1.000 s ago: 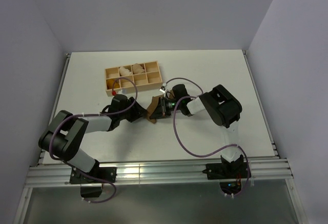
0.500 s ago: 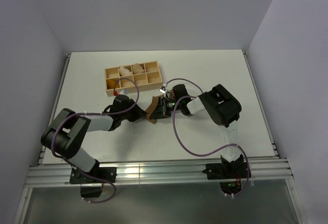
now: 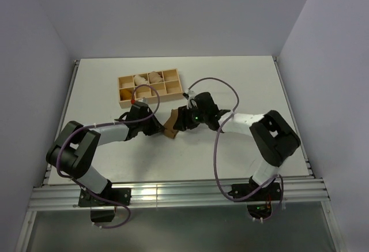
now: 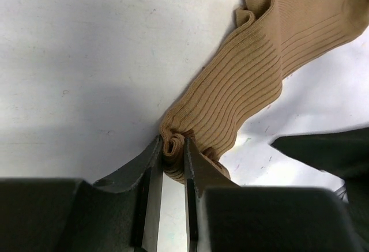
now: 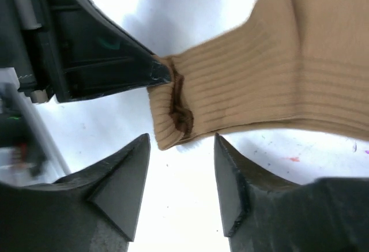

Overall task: Roll the socks
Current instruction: Roll the sock at the center of the board.

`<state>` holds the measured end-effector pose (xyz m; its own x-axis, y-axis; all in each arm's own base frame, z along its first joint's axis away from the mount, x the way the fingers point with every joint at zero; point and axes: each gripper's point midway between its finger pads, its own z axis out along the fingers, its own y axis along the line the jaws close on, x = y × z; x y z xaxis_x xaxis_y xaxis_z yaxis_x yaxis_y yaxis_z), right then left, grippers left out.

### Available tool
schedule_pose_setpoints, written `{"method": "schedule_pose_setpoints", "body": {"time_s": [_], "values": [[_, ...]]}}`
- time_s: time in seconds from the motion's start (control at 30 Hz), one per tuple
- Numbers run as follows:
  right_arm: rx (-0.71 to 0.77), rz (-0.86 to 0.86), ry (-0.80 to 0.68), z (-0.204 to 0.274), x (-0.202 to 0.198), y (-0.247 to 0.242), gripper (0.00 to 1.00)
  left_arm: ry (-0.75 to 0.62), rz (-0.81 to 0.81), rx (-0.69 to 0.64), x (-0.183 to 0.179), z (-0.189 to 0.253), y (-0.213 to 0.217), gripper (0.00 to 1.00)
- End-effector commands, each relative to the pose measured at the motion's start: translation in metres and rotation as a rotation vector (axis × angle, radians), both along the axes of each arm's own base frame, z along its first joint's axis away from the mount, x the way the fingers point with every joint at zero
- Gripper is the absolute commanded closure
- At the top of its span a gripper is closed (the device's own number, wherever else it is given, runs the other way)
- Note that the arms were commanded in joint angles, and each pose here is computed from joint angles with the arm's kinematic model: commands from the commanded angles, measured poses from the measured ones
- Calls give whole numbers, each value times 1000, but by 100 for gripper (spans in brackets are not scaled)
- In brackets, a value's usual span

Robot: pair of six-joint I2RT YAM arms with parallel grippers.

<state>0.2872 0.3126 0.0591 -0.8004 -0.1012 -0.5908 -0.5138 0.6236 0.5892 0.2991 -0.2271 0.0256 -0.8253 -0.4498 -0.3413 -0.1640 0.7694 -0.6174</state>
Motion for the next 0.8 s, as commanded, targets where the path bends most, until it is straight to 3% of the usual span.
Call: {"method": "schedule_pose_setpoints", "body": {"time_s": [0.0,0.1,0.43,0.77], "values": [[-254,-2,-264,1,0,-9,40,52,-66,74,-14,-7,5,100],[-375,23,-429,9,-7,1,30,87,-85,96,-22,-10,8,100],[-654,124,-801,14,-29,33,29,134,-127,116,-29,-11,8,100],[-782,213,-904,-7,-39,57,34,133,-142,103,-28,-6,4,100]]}}
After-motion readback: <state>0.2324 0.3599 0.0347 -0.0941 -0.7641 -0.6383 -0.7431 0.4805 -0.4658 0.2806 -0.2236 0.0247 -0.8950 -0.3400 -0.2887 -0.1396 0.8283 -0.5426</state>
